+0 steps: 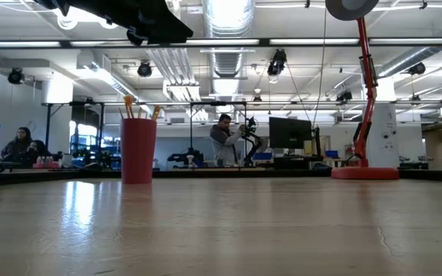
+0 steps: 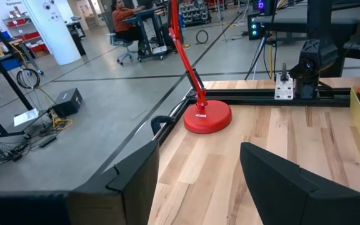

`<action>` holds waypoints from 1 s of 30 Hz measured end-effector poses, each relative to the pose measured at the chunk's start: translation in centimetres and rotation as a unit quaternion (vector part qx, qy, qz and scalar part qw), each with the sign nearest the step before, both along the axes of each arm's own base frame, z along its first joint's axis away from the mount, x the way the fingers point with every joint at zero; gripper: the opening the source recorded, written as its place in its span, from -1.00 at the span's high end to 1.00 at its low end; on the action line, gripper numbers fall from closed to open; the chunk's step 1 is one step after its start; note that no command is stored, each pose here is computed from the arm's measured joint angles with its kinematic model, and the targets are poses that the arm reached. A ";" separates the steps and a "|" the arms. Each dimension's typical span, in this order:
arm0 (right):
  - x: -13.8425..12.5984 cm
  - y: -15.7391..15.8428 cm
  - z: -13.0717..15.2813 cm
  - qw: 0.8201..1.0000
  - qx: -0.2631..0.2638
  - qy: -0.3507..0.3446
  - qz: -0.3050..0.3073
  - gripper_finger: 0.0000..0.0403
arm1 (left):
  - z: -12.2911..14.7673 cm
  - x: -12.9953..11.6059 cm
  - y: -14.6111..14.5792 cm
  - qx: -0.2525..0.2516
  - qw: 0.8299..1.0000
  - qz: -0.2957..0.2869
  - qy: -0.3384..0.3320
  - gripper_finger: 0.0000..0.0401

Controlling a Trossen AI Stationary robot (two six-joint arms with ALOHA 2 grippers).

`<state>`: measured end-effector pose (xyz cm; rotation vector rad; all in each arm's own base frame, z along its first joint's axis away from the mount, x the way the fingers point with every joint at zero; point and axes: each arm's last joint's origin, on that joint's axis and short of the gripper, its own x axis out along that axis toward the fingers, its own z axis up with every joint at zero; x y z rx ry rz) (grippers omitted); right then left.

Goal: Pick & Place Paint Supplies
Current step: Put the orange paint bottle into the yellow bin

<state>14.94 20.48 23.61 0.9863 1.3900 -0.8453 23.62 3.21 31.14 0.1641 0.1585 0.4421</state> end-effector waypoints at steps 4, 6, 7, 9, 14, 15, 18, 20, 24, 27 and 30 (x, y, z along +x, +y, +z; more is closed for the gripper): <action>-0.4 0.3 -0.6 1.000 0.004 -0.002 0.008 0.44 | 0.0 0.0 0.0 0.000 1.000 0.000 0.000 -0.14; -0.6 0.4 -0.8 1.000 0.005 -0.003 0.012 0.44 | 0.0 0.0 0.0 0.000 1.000 0.000 0.000 -0.14; -0.7 0.5 -0.9 1.000 0.005 -0.004 0.014 0.44 | 0.0 0.0 0.0 0.000 1.000 0.000 0.000 -0.14; -0.9 0.5 -1.1 1.000 0.003 -0.003 0.018 0.44 | 0.0 0.0 0.0 0.000 1.000 0.000 0.000 -0.14; -1.4 0.6 -1.6 1.000 0.000 -0.003 0.030 0.44 | 0.0 0.0 0.0 0.000 1.000 0.000 0.000 -0.14; -1.4 0.7 -1.7 0.999 0.000 -0.004 0.032 0.44 | 0.0 0.0 0.0 0.000 1.000 0.000 0.000 -0.14; -1.6 0.7 -1.9 0.999 0.002 -0.009 0.036 0.44 | 0.0 0.0 0.0 0.000 1.000 0.000 0.000 -0.14; -1.7 0.8 -2.0 0.999 0.001 -0.014 0.037 0.44 | 0.0 0.0 0.0 0.000 1.000 0.000 0.000 -0.14; -1.7 0.8 -2.0 0.999 0.000 -0.016 0.040 0.37 | 0.0 0.0 0.0 0.000 1.000 0.000 0.000 -0.14; -1.6 1.0 -1.9 0.999 0.002 -0.018 0.040 0.31 | 0.0 0.0 0.0 0.000 1.000 0.000 0.000 -0.14; -1.5 1.1 -1.6 0.999 0.007 -0.021 0.040 0.27 | 0.0 0.0 0.0 0.000 1.000 0.000 0.000 -0.14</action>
